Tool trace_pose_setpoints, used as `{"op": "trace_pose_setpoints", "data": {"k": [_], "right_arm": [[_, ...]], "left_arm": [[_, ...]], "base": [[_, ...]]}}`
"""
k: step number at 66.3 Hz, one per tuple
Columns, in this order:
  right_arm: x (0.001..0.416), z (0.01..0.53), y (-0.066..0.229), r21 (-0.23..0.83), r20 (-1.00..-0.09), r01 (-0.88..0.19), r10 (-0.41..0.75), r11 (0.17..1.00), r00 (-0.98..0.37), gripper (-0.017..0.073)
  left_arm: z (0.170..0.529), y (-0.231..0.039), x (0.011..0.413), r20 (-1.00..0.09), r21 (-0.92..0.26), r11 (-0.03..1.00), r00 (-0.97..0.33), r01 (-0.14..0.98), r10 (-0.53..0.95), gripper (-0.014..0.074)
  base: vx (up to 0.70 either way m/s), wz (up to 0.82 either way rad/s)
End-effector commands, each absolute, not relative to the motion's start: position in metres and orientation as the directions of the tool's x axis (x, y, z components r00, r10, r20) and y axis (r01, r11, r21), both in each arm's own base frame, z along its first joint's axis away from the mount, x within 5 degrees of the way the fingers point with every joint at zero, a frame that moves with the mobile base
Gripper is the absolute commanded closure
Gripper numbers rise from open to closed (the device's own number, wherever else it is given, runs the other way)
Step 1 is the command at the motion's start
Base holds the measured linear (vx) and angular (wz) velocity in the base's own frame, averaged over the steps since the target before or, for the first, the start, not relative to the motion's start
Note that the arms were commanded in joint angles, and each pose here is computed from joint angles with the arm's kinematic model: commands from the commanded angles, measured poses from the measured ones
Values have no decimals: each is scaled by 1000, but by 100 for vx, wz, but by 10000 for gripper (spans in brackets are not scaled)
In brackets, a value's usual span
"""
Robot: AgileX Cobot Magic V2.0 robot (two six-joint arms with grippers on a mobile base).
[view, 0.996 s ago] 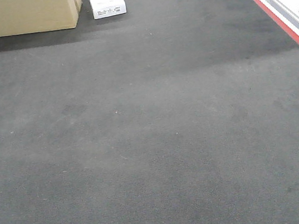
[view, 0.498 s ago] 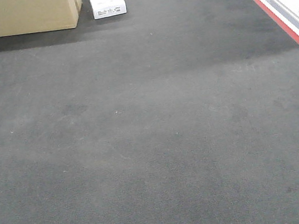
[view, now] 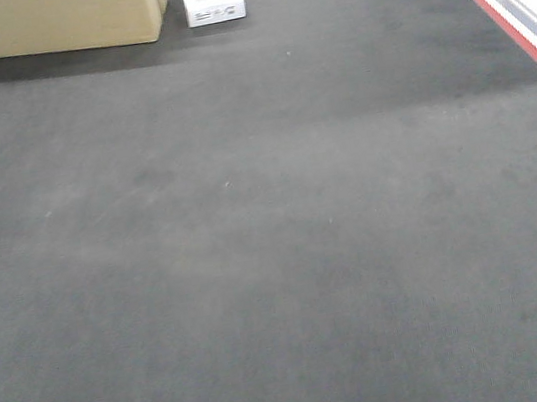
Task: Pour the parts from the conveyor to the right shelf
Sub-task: 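Drive the base away from the conveyor holding the part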
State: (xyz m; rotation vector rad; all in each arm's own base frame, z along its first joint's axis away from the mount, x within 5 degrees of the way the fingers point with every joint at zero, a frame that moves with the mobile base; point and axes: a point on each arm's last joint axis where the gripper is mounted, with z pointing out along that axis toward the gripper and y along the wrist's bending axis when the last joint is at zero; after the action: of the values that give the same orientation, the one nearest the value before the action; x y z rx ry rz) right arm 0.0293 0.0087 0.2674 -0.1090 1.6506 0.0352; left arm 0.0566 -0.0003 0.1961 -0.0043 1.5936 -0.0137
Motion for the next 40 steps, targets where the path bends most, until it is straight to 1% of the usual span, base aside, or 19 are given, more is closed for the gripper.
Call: {"op": "trace_pose_setpoints", "data": {"k": [1, 17, 40], "right_arm": [[26, 282, 8, -45, -999, -72, -43, 996, 22, 561], [26, 282, 8, -45, -999, -72, -43, 996, 22, 561], [26, 282, 8, -45, -999, -72, -43, 996, 22, 561]], "left_arm": [[210, -1, 55, -996, -25, 1000, 81, 15, -26, 600], [210, -1, 55, -996, -25, 1000, 81, 15, -26, 600], [210, -1, 55, -996, -25, 1000, 81, 15, -26, 600]], "base": [[-19, 13], [-26, 2], [-39, -3]]}}
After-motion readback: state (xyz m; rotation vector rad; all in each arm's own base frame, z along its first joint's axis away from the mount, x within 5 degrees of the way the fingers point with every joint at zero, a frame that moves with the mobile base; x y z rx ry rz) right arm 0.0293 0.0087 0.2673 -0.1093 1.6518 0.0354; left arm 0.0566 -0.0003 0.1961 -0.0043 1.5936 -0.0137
